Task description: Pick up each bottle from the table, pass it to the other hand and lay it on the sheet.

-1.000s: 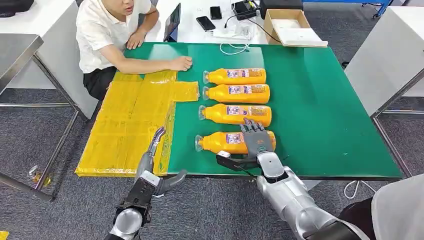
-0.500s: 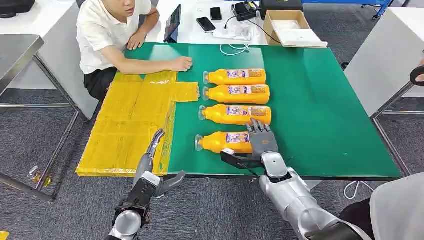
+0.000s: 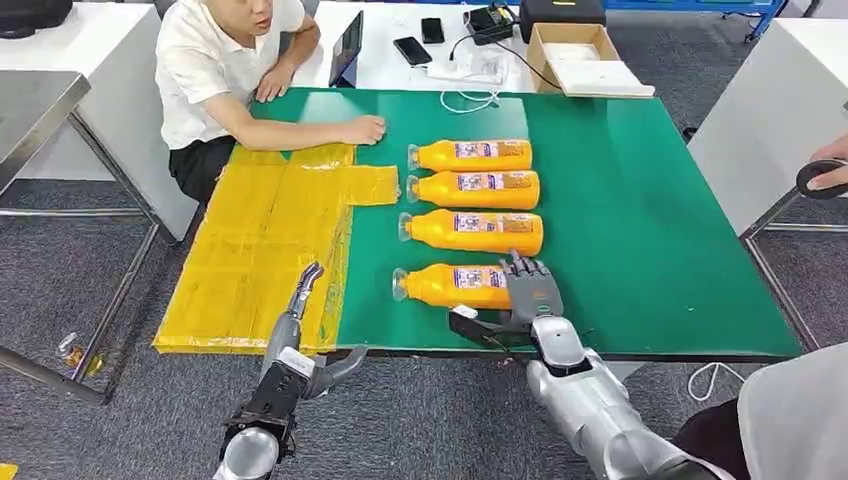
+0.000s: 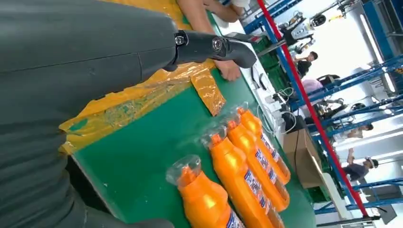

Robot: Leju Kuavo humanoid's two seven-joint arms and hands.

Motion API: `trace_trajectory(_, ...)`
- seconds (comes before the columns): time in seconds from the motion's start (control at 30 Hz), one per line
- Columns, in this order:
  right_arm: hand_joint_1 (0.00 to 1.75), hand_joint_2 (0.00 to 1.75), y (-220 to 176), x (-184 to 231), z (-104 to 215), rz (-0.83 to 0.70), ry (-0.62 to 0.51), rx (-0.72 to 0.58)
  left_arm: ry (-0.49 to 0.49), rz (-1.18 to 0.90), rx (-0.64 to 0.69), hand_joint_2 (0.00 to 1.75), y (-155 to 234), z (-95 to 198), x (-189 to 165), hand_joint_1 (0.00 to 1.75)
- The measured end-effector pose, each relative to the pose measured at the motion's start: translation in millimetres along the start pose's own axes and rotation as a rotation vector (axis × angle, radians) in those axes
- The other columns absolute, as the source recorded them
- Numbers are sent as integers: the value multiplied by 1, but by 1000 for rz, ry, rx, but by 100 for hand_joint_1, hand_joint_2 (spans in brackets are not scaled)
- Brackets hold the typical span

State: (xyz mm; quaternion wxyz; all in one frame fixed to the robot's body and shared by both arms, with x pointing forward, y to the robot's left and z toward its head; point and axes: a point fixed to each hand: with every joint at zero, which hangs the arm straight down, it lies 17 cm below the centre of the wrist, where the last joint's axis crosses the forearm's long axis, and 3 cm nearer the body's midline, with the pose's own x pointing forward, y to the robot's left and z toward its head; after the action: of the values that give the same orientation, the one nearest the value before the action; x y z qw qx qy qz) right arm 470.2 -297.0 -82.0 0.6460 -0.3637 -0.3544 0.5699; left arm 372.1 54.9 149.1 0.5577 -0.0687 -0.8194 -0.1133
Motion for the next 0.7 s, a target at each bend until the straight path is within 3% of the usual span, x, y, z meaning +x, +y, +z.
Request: trace_trajectory(0.7, 175, 175, 12, -25, 1, -162, 7, 44, -15, 31, -8, 175, -1, -7, 1, 0)
